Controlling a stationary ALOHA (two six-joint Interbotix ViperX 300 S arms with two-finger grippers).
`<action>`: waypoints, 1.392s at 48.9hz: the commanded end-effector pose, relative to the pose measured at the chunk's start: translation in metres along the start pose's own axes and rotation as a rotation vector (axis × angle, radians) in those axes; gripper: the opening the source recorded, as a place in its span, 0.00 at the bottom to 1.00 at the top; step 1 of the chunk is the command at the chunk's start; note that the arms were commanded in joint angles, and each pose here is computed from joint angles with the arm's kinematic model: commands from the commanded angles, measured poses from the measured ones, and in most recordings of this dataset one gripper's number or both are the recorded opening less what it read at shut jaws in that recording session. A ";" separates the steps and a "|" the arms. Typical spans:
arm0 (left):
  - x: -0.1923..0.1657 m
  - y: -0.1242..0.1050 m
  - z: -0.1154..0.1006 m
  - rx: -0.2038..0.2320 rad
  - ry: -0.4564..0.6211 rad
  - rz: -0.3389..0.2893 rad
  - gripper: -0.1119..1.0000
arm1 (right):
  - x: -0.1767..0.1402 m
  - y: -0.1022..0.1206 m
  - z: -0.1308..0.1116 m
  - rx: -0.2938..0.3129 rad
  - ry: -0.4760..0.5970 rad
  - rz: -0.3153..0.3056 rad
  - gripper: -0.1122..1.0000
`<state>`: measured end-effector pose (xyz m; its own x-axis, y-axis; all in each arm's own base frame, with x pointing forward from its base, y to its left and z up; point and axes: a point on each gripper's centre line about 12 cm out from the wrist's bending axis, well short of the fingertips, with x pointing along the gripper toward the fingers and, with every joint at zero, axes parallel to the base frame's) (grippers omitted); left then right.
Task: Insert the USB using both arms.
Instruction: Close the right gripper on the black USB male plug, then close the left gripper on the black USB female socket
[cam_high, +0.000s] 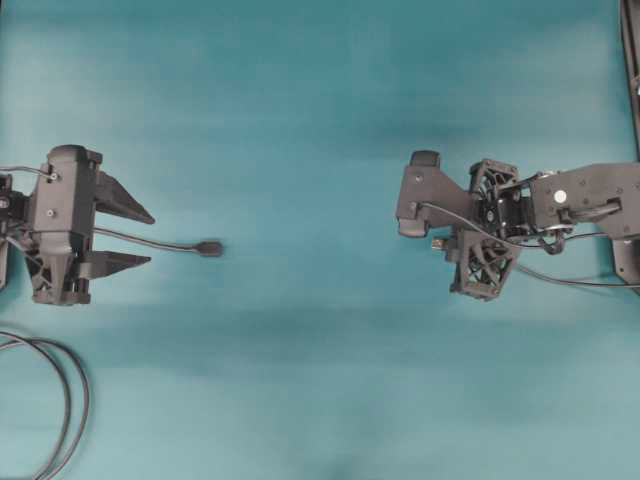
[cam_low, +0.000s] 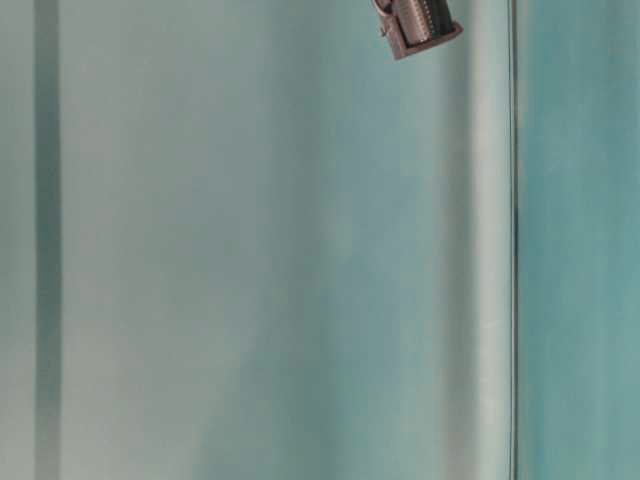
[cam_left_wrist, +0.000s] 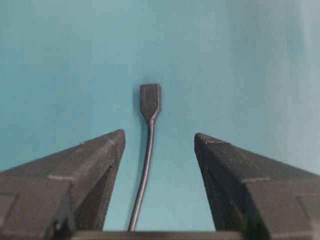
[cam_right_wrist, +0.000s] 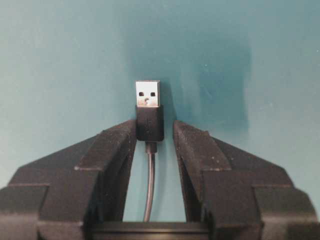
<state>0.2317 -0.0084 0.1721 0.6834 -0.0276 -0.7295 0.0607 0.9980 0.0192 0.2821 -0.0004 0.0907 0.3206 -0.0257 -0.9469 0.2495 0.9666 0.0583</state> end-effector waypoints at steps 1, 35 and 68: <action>0.001 0.000 0.005 0.004 -0.012 -0.001 0.77 | 0.007 0.005 0.004 -0.001 -0.011 0.009 0.39; 0.047 0.000 -0.003 0.002 0.060 -0.001 0.76 | 0.009 0.030 0.007 -0.075 -0.036 0.045 0.35; 0.091 0.006 0.005 -0.012 0.122 0.010 0.77 | 0.008 0.031 0.008 -0.076 -0.037 0.046 0.35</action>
<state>0.2913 -0.0064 0.1045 0.5757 -0.0138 -0.8176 0.0474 0.9987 0.0166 0.2908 0.0165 0.0905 0.3377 -0.0070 -0.9412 0.1935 0.9791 0.0622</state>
